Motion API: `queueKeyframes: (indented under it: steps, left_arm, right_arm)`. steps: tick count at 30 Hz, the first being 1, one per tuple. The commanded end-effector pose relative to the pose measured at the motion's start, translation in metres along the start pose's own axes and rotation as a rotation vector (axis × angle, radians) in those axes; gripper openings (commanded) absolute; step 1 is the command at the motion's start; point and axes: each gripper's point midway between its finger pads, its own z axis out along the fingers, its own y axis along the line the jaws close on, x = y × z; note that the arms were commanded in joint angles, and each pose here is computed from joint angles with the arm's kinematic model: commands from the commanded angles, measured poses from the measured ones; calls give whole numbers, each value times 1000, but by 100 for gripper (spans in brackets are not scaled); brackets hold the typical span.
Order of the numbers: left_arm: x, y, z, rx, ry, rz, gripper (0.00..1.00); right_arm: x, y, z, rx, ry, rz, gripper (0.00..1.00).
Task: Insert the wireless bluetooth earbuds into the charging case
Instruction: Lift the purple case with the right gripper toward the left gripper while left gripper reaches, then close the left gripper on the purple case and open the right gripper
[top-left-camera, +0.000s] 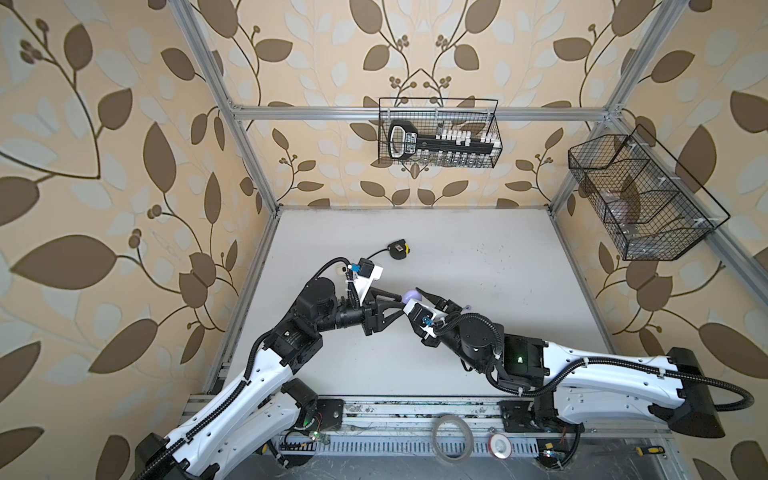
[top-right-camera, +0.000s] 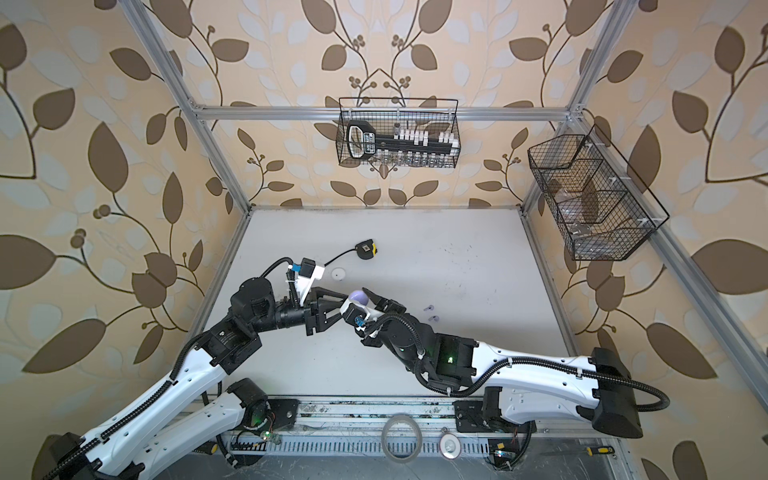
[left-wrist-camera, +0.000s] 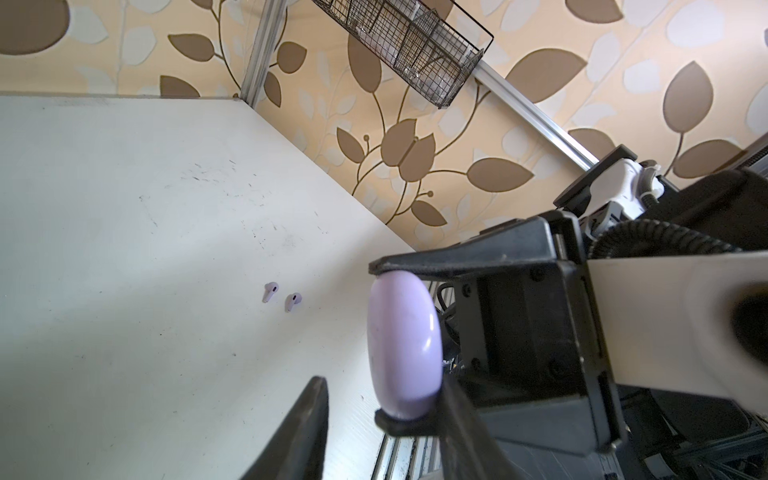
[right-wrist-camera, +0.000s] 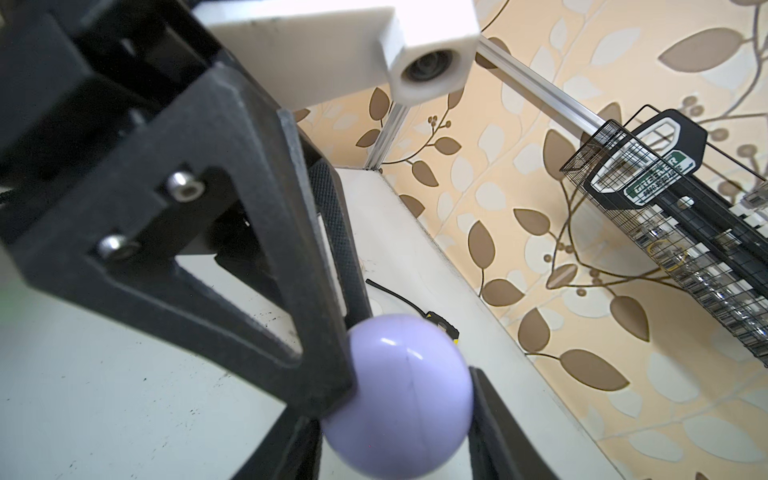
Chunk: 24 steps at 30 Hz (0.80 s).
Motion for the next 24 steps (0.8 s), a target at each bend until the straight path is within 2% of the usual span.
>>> queueKeyframes:
  steps: [1,20,24]
  left_arm:
    - [-17,-11,1,22,-35,57,41]
    - [-12,-10,4,25,-16,56,41]
    - [-9,-11,6,37,5,57,38]
  right_arm:
    - [-22,-4,-1,2,-55,44,20]
    - [-24,1,5,-2,-58,47,18]
    - [-24,1,5,-4,-58,44,18]
